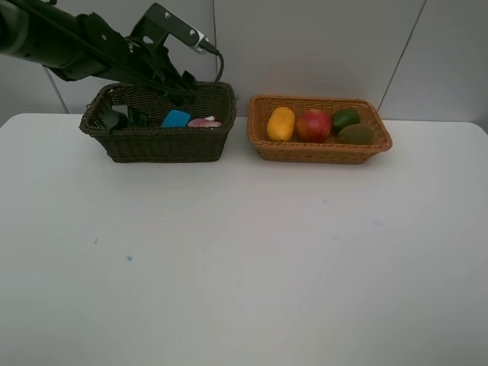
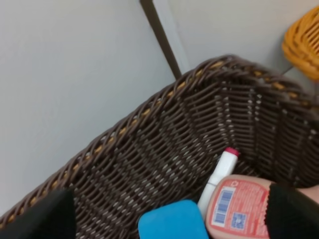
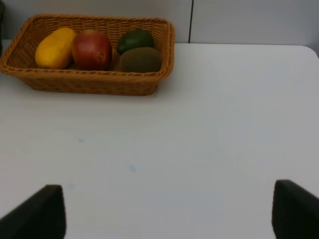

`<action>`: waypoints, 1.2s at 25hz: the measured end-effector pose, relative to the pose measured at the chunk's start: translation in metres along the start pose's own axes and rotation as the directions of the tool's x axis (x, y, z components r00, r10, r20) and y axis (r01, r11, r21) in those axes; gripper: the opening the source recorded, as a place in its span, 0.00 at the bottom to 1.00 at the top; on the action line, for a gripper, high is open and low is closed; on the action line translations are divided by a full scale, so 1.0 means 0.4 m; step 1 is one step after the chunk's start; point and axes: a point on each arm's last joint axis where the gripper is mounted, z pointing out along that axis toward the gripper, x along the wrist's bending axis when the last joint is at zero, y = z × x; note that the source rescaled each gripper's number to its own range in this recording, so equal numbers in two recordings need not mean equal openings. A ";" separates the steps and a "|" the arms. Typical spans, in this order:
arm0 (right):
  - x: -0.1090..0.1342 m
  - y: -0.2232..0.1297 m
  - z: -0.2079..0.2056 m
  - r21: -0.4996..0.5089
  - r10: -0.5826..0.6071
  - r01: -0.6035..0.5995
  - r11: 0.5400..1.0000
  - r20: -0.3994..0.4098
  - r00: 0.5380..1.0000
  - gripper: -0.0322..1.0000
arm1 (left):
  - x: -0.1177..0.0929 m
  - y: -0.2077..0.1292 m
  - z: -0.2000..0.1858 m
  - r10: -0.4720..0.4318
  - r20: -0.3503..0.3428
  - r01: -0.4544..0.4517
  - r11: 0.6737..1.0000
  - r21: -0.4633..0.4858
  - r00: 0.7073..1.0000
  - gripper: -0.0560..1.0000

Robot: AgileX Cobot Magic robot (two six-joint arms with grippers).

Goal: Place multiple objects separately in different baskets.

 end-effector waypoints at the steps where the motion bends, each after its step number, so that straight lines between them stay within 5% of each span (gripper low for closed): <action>1: 0.000 0.000 0.000 0.000 0.000 0.000 1.000 0.000 1.000 1.00 | 0.001 0.006 -0.008 0.000 0.006 0.000 1.000 -0.001 1.000 1.00; 13: 0.000 0.000 0.000 0.000 0.000 0.000 1.000 0.000 1.000 1.00 | -0.003 0.007 -0.199 -0.067 0.037 0.067 0.998 -0.005 0.997 1.00; 30: 0.000 0.000 0.000 0.000 0.000 0.000 1.000 0.000 1.000 1.00 | -0.071 -0.071 -0.589 -0.147 0.210 0.145 0.989 0.023 0.967 1.00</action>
